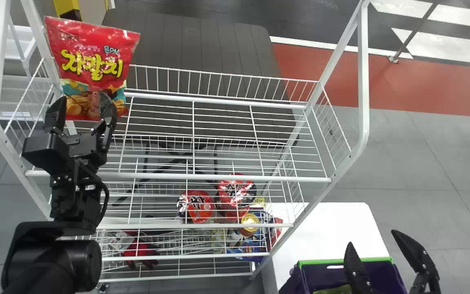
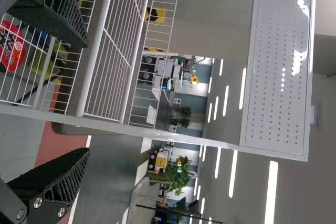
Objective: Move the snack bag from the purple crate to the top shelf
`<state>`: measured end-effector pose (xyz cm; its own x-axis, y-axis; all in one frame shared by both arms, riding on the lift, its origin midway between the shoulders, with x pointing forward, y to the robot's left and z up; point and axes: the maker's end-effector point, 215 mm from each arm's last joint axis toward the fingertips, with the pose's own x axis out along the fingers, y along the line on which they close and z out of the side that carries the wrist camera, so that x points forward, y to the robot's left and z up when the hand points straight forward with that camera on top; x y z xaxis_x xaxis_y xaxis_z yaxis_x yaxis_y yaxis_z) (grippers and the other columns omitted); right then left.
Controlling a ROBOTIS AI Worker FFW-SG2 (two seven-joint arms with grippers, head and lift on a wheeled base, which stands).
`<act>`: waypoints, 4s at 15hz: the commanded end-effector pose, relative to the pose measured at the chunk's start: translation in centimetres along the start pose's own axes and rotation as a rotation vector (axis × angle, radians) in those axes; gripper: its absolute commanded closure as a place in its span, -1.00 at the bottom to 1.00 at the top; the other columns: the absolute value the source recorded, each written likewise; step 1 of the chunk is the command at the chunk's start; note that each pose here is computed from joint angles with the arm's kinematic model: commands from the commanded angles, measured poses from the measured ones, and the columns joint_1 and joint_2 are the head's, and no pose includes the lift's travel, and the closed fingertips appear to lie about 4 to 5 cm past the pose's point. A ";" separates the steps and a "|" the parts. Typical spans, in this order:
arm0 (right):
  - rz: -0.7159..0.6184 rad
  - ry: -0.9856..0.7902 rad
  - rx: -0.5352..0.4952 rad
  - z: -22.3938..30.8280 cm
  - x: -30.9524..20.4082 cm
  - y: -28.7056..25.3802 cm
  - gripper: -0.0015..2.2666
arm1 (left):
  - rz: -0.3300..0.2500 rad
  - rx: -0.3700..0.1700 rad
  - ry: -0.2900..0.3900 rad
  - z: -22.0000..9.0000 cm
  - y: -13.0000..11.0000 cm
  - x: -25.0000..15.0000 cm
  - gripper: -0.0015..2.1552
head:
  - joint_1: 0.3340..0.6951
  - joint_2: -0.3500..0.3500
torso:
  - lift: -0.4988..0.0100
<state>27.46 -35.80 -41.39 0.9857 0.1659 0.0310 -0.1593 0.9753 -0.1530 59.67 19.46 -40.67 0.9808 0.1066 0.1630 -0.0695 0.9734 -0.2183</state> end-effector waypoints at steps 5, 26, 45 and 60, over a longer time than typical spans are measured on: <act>-0.005 0.023 0.031 -0.4 1.3 0.0 -0.89 | -0.042 -0.041 0.044 0.4 -4.0 -2.6 -0.85 | 1.00 -0.60 | 0.96; 0.156 0.057 0.232 10.9 9.7 8.8 -0.88 | -0.020 0.183 0.236 13.4 0.8 -22.4 -0.87 | 1.00 -0.11 | 0.96; 0.183 0.061 0.295 12.7 11.8 15.6 -0.88 | -0.088 0.221 0.213 12.5 -4.7 -24.8 -0.87 | 1.00 -0.14 | 0.96; 0.182 0.051 0.289 13.1 11.8 15.5 -0.88 | -0.085 0.215 0.203 13.2 -4.3 -24.6 -0.87 | 1.00 -0.08 | 0.96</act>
